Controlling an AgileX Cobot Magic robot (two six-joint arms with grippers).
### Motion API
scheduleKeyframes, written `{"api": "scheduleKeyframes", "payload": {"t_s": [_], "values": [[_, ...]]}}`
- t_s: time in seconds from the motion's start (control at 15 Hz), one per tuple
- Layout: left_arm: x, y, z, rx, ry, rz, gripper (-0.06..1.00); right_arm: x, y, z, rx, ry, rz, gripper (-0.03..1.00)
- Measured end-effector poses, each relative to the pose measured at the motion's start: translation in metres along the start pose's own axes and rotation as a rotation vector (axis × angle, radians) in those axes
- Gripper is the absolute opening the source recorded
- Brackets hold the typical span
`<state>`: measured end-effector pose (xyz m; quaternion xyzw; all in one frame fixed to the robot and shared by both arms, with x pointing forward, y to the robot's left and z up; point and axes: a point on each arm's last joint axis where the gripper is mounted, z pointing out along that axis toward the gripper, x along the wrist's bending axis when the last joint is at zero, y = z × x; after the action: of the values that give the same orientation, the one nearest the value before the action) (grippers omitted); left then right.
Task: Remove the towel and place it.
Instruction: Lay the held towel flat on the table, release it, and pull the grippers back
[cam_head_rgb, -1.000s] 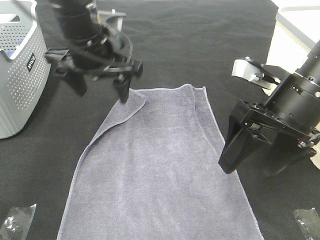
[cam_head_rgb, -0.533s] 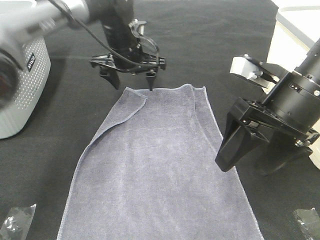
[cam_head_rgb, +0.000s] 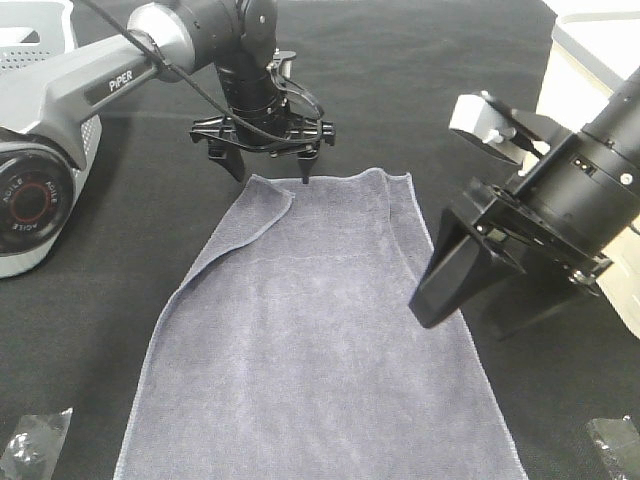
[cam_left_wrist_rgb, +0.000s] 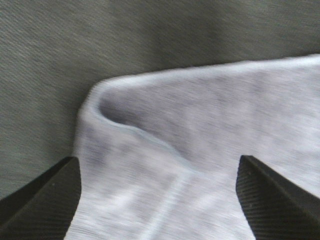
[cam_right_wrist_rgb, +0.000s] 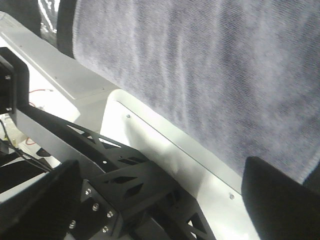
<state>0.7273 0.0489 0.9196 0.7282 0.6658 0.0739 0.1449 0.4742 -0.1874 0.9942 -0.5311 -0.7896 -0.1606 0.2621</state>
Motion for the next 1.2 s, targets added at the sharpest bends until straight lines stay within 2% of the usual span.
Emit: {"api": "scheduleKeyframes", "payload": {"t_s": [0.2, 0.6, 0.87, 1.2], "values": [[0.005, 0.000, 0.006, -0.003, 0.042, 0.013, 0.79, 0.002, 0.001, 0.000, -0.016, 0.027, -0.029, 0.85], [0.009, -0.009, 0.035, 0.056, 0.043, 0.002, 0.79, 0.004, 0.002, 0.000, -0.026, 0.046, -0.047, 0.85], [0.008, -0.011, 0.039, 0.067, 0.039, -0.035, 0.79, 0.007, 0.003, 0.000, -0.035, 0.071, -0.056, 0.85], [-0.001, -0.012, 0.035, 0.096, -0.058, -0.081, 0.79, 0.010, 0.005, -0.001, -0.054, 0.104, -0.081, 0.85]]}}
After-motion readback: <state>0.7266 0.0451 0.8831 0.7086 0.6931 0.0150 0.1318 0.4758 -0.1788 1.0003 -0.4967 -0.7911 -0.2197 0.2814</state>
